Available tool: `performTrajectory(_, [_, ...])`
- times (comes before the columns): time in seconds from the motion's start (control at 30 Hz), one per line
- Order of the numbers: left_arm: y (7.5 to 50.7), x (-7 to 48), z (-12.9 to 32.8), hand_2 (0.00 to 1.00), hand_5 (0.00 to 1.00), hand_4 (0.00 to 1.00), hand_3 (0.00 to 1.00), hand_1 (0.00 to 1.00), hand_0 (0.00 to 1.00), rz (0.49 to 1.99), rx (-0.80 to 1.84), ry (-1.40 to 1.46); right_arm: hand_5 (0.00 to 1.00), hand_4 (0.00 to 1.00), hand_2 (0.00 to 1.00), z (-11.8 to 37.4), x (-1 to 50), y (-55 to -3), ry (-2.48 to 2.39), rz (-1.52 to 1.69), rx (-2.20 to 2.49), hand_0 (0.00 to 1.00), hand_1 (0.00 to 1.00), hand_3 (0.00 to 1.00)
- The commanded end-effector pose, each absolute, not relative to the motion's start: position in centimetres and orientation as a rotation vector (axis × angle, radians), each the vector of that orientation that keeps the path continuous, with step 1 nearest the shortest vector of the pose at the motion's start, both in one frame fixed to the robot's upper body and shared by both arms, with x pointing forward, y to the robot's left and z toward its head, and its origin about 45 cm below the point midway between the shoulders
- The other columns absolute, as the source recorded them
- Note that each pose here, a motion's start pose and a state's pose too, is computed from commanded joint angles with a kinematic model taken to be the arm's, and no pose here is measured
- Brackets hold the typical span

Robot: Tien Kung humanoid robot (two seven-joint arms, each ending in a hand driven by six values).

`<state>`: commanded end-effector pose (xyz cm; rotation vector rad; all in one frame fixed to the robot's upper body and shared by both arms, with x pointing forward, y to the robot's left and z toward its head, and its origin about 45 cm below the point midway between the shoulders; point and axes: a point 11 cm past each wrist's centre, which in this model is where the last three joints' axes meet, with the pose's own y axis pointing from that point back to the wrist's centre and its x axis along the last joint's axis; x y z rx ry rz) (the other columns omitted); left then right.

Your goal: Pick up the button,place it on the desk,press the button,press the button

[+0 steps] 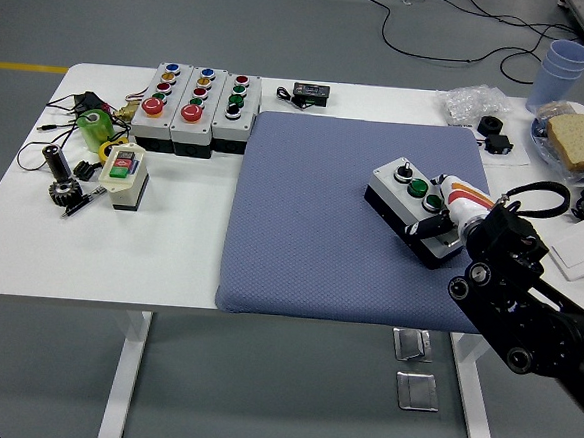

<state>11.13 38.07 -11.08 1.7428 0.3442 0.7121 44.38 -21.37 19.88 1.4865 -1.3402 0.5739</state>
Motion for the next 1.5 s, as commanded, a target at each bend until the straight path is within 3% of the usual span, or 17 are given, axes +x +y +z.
performTrajectory(0.03, [38.1,11.1,-11.1,0.634,0.86,0.326,0.552,0.635,0.652,0.712,1.743,0.344,0.158,0.95,0.601,19.9,44.4,-21.4,-1.34,0.573,1.487,0.2,0.299,0.751])
performTrajectory(0.07, [38.1,11.1,-11.1,0.633,0.86,0.325,0.553,0.634,0.65,0.712,1.743,0.344,0.137,0.927,0.524,19.9,44.4,-21.4,-1.339,0.572,1.487,0.067,0.184,0.634])
performTrajectory(0.23, [38.1,11.1,-11.1,0.633,0.86,0.325,0.553,0.634,0.65,0.713,1.743,0.345,0.137,0.927,0.524,19.3,44.1,-21.5,-1.306,0.55,1.506,0.067,0.184,0.634])
performTrajectory(0.27, [38.1,11.1,-11.1,0.633,0.859,0.325,0.552,0.635,0.651,0.713,1.743,0.345,0.091,0.829,0.478,19.3,44.0,-21.4,-1.303,0.552,1.509,0.042,0.138,0.602])
performTrajectory(0.43, [38.1,11.2,-11.1,0.633,0.859,0.325,0.552,0.635,0.651,0.714,1.742,0.344,0.091,0.829,0.478,19.1,43.5,-21.5,-1.318,0.538,1.527,0.042,0.138,0.602])
performTrajectory(0.47, [38.1,11.2,-11.1,0.633,0.859,0.325,0.551,0.635,0.652,0.714,1.742,0.343,0.092,0.733,0.467,19.0,43.4,-21.6,-1.322,0.533,1.533,0.061,0.153,0.573])
performTrajectory(0.63, [38.1,11.2,-11.1,0.633,0.859,0.325,0.551,0.635,0.652,0.715,1.742,0.344,0.092,0.733,0.467,19.6,43.2,-20.9,-1.305,0.608,1.619,0.061,0.153,0.573])
performTrajectory(0.67, [38.1,11.2,-11.1,0.633,0.858,0.324,0.553,0.635,0.652,0.715,1.742,0.344,0.098,0.676,0.449,19.8,43.2,-20.7,-1.302,0.637,1.637,0.079,0.164,0.55])
performTrajectory(1.23, [38.0,11.0,-11.1,0.633,0.857,0.325,0.554,0.635,0.65,0.71,1.743,0.344,0.105,0.629,0.391,23.3,42.8,-17.3,-1.099,1.206,1.837,0.06,0.148,0.521])
performTrajectory(1.5, [38.0,10.7,-11.2,0.633,0.857,0.326,0.551,0.635,0.651,0.704,1.743,0.346,0.088,0.619,0.389,23.3,42.2,-15.9,-0.886,1.294,1.853,0.081,0.157,0.527])
